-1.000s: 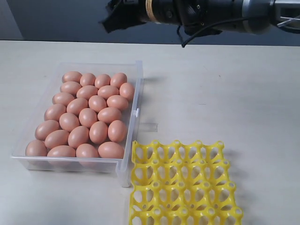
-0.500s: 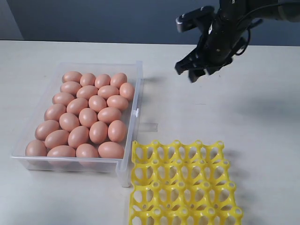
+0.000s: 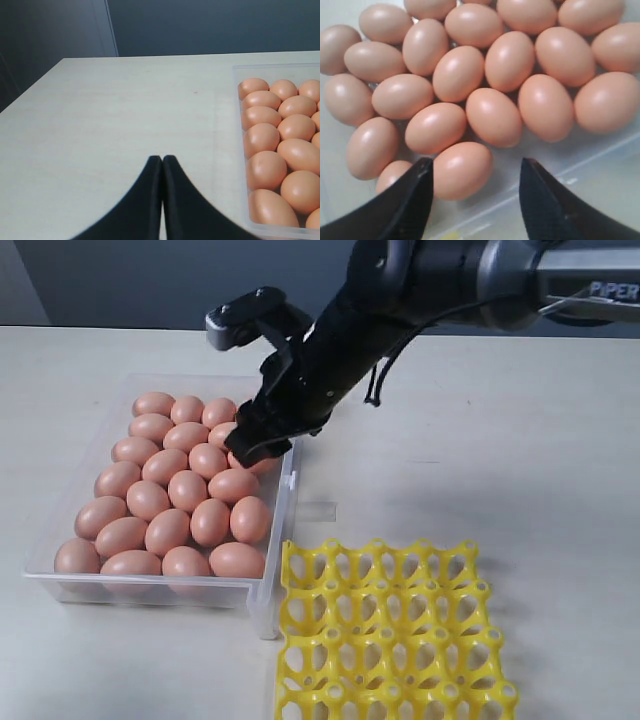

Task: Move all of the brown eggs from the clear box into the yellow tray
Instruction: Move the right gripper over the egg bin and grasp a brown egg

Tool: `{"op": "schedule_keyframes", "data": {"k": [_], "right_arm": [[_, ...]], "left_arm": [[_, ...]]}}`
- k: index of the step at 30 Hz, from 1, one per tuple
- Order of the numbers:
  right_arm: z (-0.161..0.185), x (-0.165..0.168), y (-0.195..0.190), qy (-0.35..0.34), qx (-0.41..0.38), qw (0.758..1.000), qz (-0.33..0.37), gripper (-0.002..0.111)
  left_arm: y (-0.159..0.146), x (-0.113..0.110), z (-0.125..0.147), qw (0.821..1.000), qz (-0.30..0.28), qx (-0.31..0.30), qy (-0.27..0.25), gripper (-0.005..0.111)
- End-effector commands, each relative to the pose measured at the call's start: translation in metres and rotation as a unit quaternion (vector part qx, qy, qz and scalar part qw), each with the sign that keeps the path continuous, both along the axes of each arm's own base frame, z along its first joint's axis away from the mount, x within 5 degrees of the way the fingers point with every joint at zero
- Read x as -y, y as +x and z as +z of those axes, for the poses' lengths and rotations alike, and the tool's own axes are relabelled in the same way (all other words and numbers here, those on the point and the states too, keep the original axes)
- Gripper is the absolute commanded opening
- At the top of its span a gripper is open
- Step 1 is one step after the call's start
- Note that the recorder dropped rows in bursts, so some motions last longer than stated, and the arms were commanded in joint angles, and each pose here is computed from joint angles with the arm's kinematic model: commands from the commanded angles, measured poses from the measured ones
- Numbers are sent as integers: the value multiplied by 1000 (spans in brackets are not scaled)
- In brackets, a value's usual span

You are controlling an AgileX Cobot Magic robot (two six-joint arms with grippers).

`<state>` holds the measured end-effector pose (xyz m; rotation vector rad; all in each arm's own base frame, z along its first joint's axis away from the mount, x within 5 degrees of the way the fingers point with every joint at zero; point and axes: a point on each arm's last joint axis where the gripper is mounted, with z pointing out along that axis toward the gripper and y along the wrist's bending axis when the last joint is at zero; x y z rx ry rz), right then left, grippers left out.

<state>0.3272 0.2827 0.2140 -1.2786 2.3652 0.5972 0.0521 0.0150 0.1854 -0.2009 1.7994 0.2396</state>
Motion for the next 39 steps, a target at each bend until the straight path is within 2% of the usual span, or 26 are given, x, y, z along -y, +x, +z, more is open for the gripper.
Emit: {"op": "schedule_keyframes", "data": {"k": [1,4,8,13,18,24,39], "right_arm": [[-13,-19,-9,-19,-12,999,38,53],[-17,-29,-11,-22,-13,998,50,58],[-23,-42,-15,-32,-1,997,70,58],[-25,-49,-5,-59,80,992,82,58],[-33,-51,4,-96,88,986,100,58],[-40,-58,15,-107,101,983,107,58],[-85,-62,22,-149,79,978,123,58]], "left_arm": [[0,0,0,1000,-2,6,1,0],[0,0,0,1000,-2,6,1,0],[0,0,0,1000,-2,6,1,0],[0,0,0,1000,-2,6,1,0],[0,0,0,1000,-2,6,1,0],[0,0,0,1000,-2,6,1,0],[0,0,0,1000,-2,6,1,0]]}}
